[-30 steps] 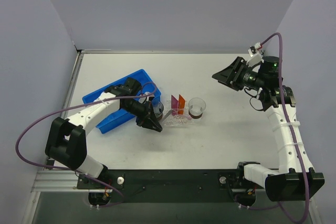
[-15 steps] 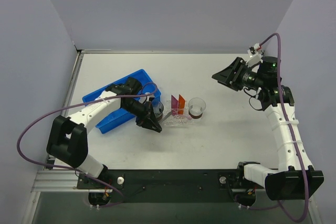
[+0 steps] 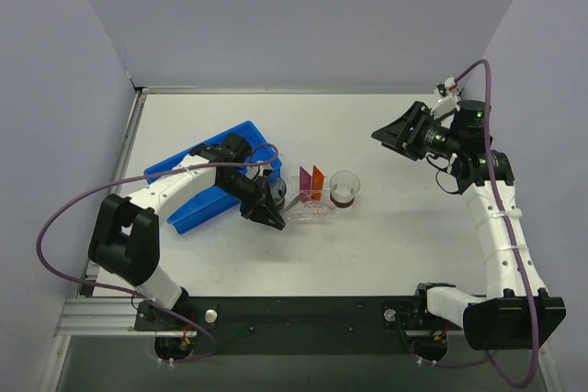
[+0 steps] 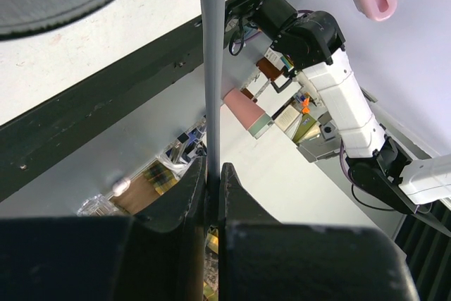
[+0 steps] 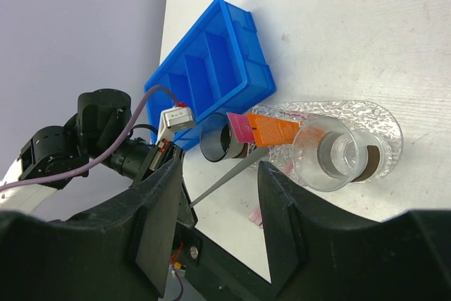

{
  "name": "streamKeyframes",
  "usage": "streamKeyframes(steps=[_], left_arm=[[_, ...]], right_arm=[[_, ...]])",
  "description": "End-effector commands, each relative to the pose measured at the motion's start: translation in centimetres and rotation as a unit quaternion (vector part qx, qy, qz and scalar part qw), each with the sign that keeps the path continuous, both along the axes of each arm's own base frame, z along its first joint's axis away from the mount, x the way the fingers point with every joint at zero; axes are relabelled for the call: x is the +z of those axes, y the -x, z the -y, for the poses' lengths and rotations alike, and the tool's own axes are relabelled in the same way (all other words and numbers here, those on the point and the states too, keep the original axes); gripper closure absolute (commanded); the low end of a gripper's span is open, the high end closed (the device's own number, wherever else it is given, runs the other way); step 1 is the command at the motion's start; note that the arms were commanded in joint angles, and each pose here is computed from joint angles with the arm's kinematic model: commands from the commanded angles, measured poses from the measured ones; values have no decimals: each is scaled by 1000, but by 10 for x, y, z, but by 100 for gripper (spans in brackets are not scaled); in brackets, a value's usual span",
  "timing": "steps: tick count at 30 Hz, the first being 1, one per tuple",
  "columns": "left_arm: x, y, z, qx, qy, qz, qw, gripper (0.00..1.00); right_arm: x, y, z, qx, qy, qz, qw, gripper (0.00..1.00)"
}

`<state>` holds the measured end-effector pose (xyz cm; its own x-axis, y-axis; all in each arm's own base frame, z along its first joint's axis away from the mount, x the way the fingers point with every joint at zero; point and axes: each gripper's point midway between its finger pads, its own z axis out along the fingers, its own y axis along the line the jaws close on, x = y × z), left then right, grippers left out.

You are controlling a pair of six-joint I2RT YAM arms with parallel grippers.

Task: Prepare toiletry sets of a toothbrush and toothpaste on the tray

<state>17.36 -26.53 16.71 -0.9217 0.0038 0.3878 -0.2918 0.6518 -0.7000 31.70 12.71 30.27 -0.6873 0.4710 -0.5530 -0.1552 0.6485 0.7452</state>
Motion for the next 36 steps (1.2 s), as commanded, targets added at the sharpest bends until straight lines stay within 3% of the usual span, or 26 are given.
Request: streamKeyframes(steps=[1,36], left_arm=[[9,-11,5,-3,11,19,1000,100],[2,-27,15,-5,21,-21,1000,100]], right_arm=[[5,-5,-1,6,-7,18,1000,58],[-10,-21,4,-1,-26,-7,1000,58]])
